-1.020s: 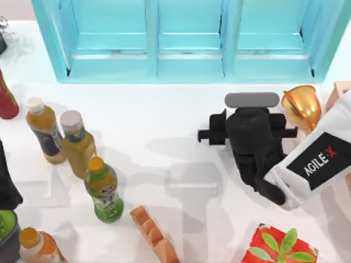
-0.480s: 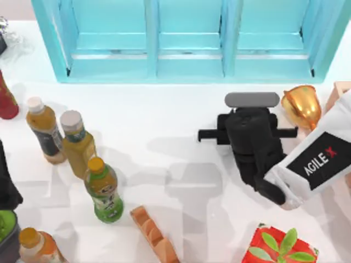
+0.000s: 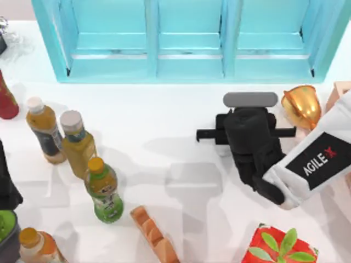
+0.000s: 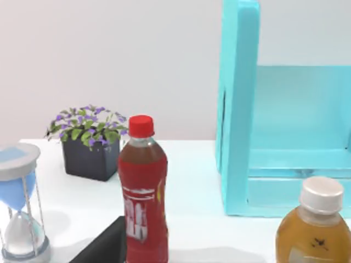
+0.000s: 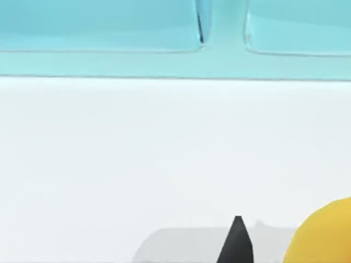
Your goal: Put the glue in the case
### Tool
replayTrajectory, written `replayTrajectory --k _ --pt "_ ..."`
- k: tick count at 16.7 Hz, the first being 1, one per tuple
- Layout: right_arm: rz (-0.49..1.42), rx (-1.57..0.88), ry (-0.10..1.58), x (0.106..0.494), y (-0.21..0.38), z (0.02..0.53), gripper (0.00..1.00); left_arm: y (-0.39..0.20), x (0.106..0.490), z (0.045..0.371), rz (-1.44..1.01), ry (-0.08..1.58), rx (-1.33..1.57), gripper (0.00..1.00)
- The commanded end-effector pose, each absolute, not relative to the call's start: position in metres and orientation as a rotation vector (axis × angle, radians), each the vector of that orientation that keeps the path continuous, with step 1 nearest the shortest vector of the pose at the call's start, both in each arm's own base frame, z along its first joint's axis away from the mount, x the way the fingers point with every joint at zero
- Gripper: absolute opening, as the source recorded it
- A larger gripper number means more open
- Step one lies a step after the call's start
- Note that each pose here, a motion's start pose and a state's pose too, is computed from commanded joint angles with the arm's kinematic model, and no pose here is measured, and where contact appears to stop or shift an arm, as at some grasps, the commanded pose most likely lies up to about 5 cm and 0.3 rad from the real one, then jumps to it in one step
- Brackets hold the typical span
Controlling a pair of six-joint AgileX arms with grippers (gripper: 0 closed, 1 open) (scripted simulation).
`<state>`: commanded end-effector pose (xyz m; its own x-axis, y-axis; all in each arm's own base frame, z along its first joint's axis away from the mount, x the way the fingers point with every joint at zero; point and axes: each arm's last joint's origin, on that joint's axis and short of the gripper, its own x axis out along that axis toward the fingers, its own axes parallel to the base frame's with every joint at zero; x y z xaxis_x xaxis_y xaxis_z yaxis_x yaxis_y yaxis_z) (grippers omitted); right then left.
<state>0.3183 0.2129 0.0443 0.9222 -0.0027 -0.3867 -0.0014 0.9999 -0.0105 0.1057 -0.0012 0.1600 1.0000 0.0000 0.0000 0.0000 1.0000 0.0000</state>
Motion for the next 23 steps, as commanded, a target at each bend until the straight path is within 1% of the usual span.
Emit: replayTrajectory --k 3,6,10,14,19,23 --pt "0.04 0.014 0.378 0.318 0.229 0.065 0.0 -0.001 0.106 0.16 0.0 0.0 0.0 1.0" --pt "0.06 0.045 0.344 0.322 0.239 0.102 0.0 -0.001 0.106 0.16 0.0 0.0 0.0 1.0" --pt "0.036 0.047 0.327 0.325 0.228 0.145 0.0 -0.001 0.106 0.16 0.0 0.0 0.0 1.0" --pt "-0.01 -0.01 0.394 0.319 0.21 0.143 0.0 -0.001 0.106 0.16 0.0 0.0 0.0 1.0" --pt "-0.007 -0.013 0.398 0.319 0.211 0.141 0.0 -0.001 0.106 0.16 0.0 0.0 0.0 1.0" --pt "0.018 -0.066 0.399 0.339 0.19 0.169 0.0 -0.001 0.106 0.16 0.0 0.0 0.0 1.0"
